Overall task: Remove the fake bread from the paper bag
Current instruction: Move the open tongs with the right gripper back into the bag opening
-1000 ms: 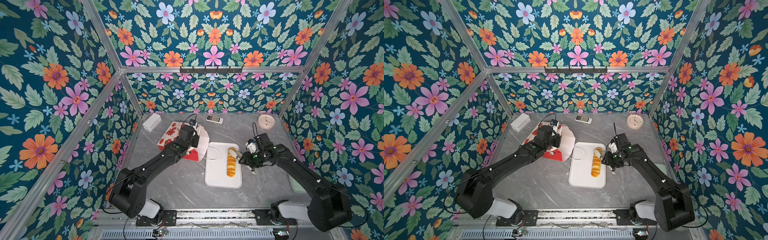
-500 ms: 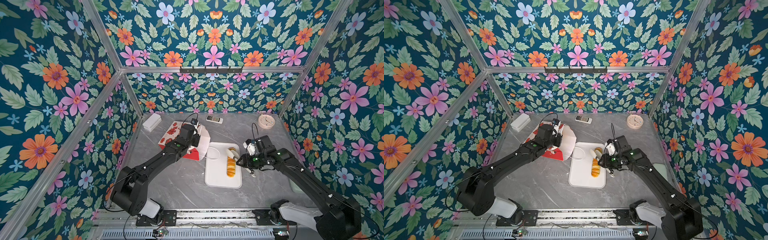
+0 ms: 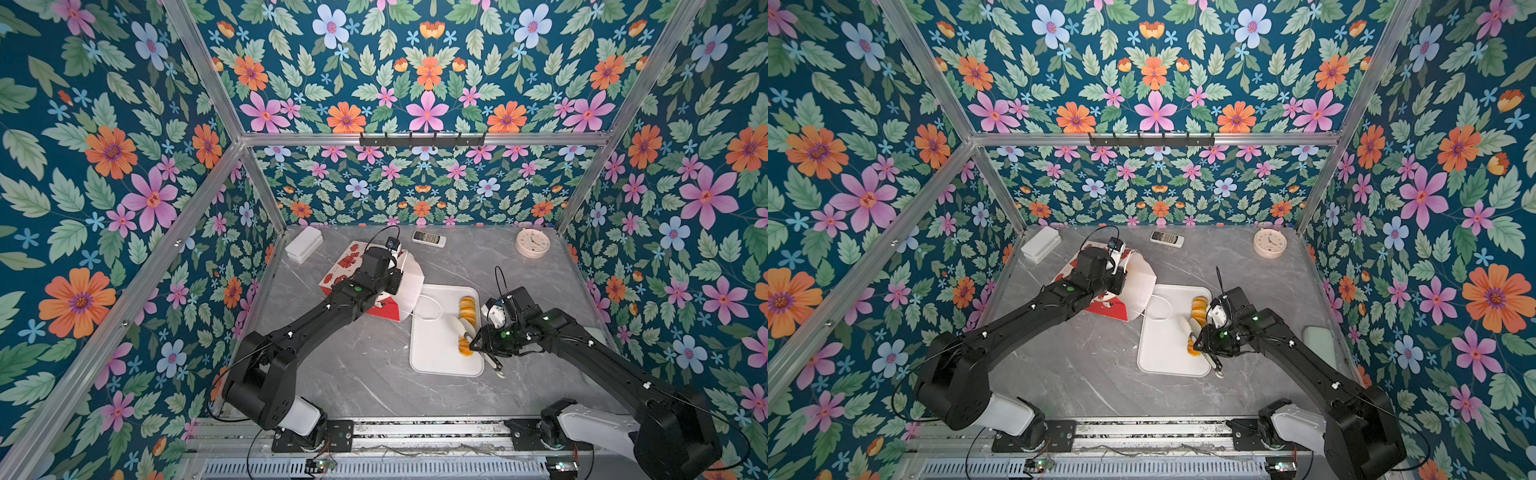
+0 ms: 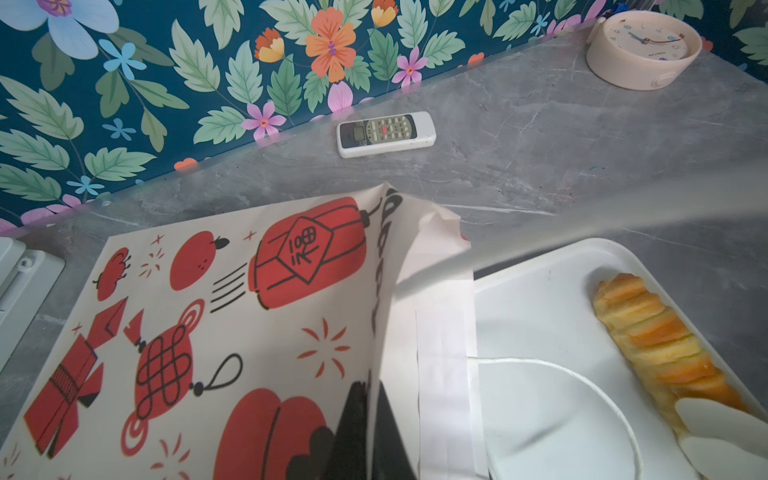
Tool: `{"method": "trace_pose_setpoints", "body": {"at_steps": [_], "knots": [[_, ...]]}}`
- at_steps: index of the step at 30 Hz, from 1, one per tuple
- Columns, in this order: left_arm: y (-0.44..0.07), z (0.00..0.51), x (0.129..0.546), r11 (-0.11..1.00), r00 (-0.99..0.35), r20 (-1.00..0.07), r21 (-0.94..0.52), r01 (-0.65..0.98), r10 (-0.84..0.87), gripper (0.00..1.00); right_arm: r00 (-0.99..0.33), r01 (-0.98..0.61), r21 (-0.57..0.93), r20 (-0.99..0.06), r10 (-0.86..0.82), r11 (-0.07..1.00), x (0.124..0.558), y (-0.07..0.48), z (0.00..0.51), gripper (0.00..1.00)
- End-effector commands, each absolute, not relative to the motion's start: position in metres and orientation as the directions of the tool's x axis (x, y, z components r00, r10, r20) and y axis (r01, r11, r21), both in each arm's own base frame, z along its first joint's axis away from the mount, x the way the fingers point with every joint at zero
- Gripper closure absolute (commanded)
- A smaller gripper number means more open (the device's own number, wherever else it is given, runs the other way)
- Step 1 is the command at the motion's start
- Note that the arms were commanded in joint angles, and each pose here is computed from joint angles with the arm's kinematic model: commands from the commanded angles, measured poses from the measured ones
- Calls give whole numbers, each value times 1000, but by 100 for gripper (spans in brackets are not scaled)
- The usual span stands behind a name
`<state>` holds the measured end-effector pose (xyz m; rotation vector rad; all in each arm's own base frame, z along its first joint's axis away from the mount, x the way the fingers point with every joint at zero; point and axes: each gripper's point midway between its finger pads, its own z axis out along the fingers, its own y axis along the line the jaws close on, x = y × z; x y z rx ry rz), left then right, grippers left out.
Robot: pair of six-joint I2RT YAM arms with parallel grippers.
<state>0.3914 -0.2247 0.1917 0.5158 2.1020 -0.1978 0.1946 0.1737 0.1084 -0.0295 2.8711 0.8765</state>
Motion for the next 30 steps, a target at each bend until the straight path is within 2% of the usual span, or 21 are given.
{"method": "trace_pose_setpoints", "body": {"at_steps": [1, 7, 12, 20, 30], "knots": [[-223, 192, 392, 898, -476, -827, 73, 435, 298, 100, -984, -83, 548, -177, 18, 833, 198, 173, 117, 54], [-223, 190, 387, 890, -480, -822, 71, 450, 308, 100, -942, -231, 724, -334, 37, 650, 223, 214, 171, 53], [-224, 193, 382, 878, -469, -823, 74, 472, 322, 100, -885, -368, 744, -465, 36, 558, 245, 241, 200, 52], [-227, 197, 373, 857, -453, -828, 62, 511, 330, 100, -860, -440, 750, -510, 6, 494, 278, 280, 199, 52], [-228, 202, 366, 845, -434, -839, 55, 532, 328, 100, -873, -441, 757, -486, -35, 482, 299, 311, 181, 51]]}}
